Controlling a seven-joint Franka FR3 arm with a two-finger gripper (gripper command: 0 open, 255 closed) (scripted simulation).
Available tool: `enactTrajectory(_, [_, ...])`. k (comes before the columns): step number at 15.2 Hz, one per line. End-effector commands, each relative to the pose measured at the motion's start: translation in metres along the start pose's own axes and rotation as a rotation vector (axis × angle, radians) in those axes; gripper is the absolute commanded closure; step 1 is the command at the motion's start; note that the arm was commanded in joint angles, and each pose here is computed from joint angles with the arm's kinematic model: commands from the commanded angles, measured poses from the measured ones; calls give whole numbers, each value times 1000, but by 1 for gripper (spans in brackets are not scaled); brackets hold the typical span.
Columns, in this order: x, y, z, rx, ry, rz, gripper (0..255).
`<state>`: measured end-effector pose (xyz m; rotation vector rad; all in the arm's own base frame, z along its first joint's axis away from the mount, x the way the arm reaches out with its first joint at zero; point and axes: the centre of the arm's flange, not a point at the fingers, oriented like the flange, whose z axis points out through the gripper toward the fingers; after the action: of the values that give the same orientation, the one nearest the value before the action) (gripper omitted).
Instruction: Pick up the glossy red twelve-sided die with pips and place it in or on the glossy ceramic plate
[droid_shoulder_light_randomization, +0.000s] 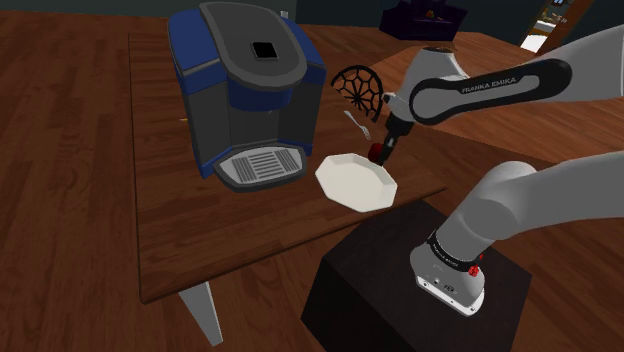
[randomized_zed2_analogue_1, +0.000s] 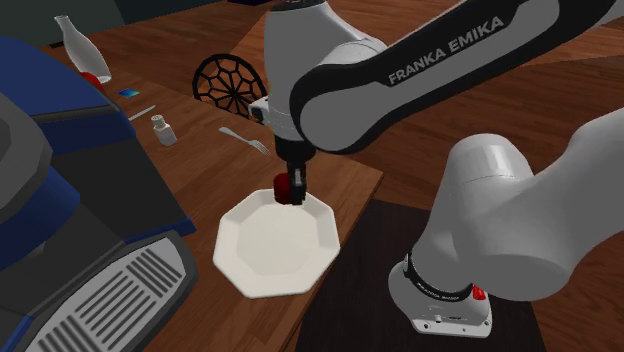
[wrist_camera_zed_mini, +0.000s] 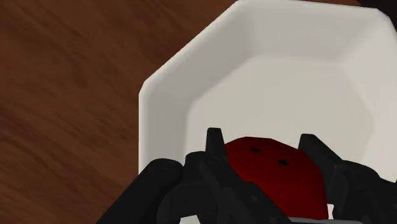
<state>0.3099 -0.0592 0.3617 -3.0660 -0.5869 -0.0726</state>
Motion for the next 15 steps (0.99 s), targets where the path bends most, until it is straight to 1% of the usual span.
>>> enactTrajectory(1, [21, -20, 2, 1, 0, 2, 255])
enactTrajectory(3, [46, -45, 4, 1, 0, 2, 255])
enactTrajectory(15, [42, -44, 67, 1, 0, 2, 255])
